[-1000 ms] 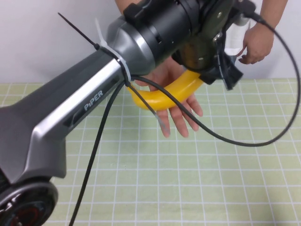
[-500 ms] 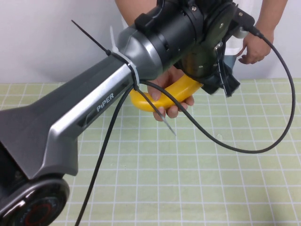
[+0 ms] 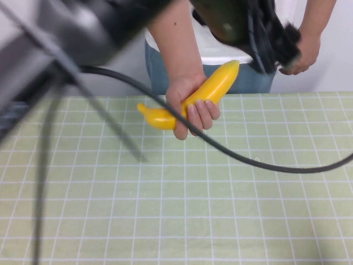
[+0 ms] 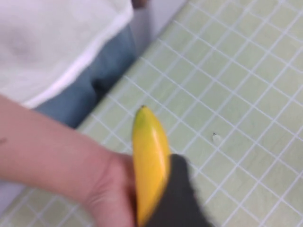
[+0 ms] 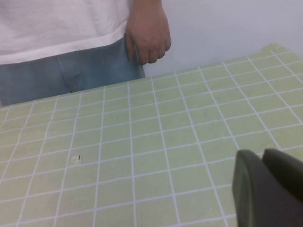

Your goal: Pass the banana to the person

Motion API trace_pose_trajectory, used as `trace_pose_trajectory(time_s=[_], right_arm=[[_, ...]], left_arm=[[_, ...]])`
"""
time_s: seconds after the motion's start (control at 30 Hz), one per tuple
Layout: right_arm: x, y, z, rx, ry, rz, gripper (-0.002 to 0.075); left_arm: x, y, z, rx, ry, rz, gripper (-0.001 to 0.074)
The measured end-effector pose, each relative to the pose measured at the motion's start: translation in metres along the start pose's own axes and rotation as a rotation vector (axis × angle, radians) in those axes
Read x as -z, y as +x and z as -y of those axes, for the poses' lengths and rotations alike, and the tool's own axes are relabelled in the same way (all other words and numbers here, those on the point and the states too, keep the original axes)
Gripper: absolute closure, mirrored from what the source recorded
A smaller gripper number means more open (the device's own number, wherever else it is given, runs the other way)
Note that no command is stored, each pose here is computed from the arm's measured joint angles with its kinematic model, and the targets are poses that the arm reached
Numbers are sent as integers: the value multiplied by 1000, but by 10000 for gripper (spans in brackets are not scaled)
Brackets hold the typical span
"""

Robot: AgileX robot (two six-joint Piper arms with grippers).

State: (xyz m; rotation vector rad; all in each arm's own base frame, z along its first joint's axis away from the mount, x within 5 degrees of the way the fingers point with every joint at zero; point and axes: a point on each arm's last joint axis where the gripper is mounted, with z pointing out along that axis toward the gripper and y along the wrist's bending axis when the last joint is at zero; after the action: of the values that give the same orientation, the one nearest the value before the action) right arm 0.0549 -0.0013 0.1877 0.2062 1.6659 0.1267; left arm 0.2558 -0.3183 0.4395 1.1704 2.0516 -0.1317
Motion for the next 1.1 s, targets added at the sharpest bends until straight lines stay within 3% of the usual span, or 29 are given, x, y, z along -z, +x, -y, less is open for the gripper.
trace_pose_trajectory(time_s=[0.17,0.27,0.57,0.77,0.93,1.1], right_arm=[[0,0,0,0,0,0,733],[0,0,0,0,0,0,733],[0,0,0,0,0,0,733],[0,0,0,0,0,0,733],[0,0,0,0,0,0,733],[0,0,0,0,0,0,733]], left_arm=[[51,19,-14,-18,-81,16,596],[68,45,-15,-25,-101,-35,689],[78,163,-3,70,-148,-277,729],[88,230,11,156,-113,-250,730],[92,264,20,235,-89,-238,730],[98,274,20,286,-101,-269,730]])
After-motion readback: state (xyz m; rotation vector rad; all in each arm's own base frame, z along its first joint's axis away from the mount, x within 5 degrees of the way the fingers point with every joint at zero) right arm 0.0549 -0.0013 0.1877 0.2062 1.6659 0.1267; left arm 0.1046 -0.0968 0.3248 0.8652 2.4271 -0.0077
